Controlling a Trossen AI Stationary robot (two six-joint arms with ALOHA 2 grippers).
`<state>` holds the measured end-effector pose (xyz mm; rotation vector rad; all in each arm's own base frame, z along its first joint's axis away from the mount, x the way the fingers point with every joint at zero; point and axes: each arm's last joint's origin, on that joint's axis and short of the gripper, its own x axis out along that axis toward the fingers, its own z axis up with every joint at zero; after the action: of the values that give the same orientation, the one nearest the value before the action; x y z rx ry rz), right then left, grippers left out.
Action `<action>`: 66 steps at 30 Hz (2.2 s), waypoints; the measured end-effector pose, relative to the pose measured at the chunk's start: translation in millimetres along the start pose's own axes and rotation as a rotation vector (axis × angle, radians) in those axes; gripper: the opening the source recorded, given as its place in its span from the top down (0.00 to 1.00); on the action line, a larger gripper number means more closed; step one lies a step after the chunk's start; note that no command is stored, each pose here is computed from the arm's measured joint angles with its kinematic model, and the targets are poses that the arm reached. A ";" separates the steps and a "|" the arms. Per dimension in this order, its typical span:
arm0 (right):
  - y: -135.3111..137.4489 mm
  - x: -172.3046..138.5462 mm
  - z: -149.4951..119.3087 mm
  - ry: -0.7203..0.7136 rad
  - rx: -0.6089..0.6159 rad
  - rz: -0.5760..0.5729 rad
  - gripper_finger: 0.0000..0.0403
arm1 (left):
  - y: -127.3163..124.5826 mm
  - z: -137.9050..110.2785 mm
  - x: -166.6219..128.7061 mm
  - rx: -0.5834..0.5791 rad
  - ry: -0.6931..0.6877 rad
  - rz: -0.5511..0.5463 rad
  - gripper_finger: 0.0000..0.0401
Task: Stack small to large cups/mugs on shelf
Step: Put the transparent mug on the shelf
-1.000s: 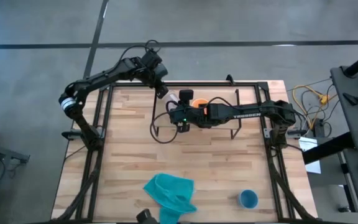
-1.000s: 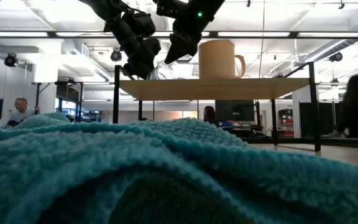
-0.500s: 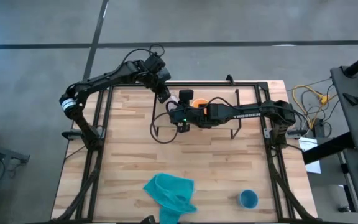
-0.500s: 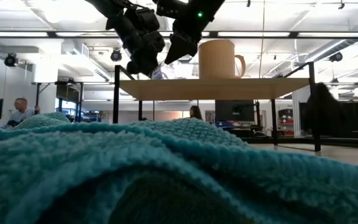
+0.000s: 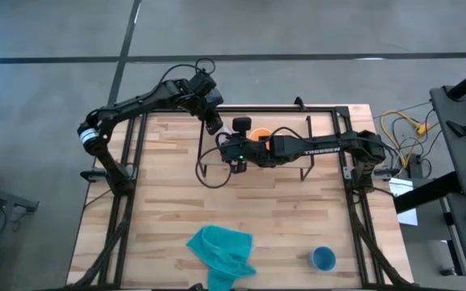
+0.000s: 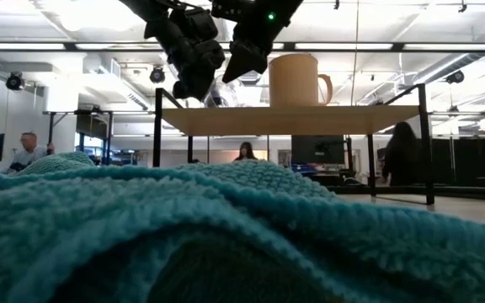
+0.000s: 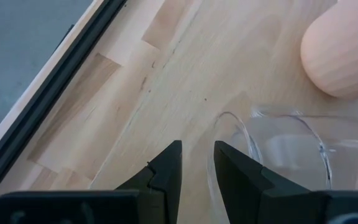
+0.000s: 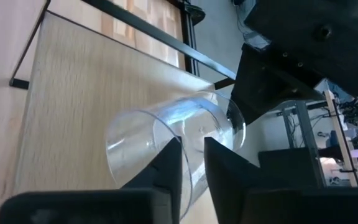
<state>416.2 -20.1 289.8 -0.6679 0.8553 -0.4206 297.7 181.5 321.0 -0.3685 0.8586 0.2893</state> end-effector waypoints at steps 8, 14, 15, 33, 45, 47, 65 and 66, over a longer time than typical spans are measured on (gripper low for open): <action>-4.5 -5.3 4.8 0.001 0.014 -0.061 0.97 | -0.5 -0.3 -1.1 -0.002 0.010 -0.001 0.80; -19.2 -18.2 19.6 -0.038 0.017 -0.065 0.98 | -2.8 -1.9 -1.6 0.001 0.024 -0.030 0.80; -23.0 -21.5 22.0 -0.041 0.019 -0.063 0.98 | -2.7 -1.7 -1.8 0.002 0.022 -0.029 0.80; -58.4 -66.5 29.9 -0.001 0.061 0.118 0.98 | -6.8 5.1 -48.0 0.045 -0.100 0.037 0.80; -53.6 -65.0 27.1 0.004 0.058 0.185 0.98 | -40.6 -23.4 -162.8 0.198 -0.382 0.051 0.80; -56.0 -64.4 28.2 -0.009 0.067 0.176 0.98 | -45.0 -30.4 -178.5 0.209 -0.425 0.047 0.80; -61.1 -58.3 23.3 -0.018 0.184 0.305 0.98 | -63.3 -32.8 -146.4 0.272 -0.317 -0.177 0.80; -60.7 -58.5 22.6 -0.011 0.188 0.310 0.98 | -64.1 -31.6 -143.0 0.274 -0.308 -0.182 0.80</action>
<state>394.9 -21.3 374.4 -0.3557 0.8797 -0.2138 212.5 96.2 426.0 -0.1392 0.5478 0.0547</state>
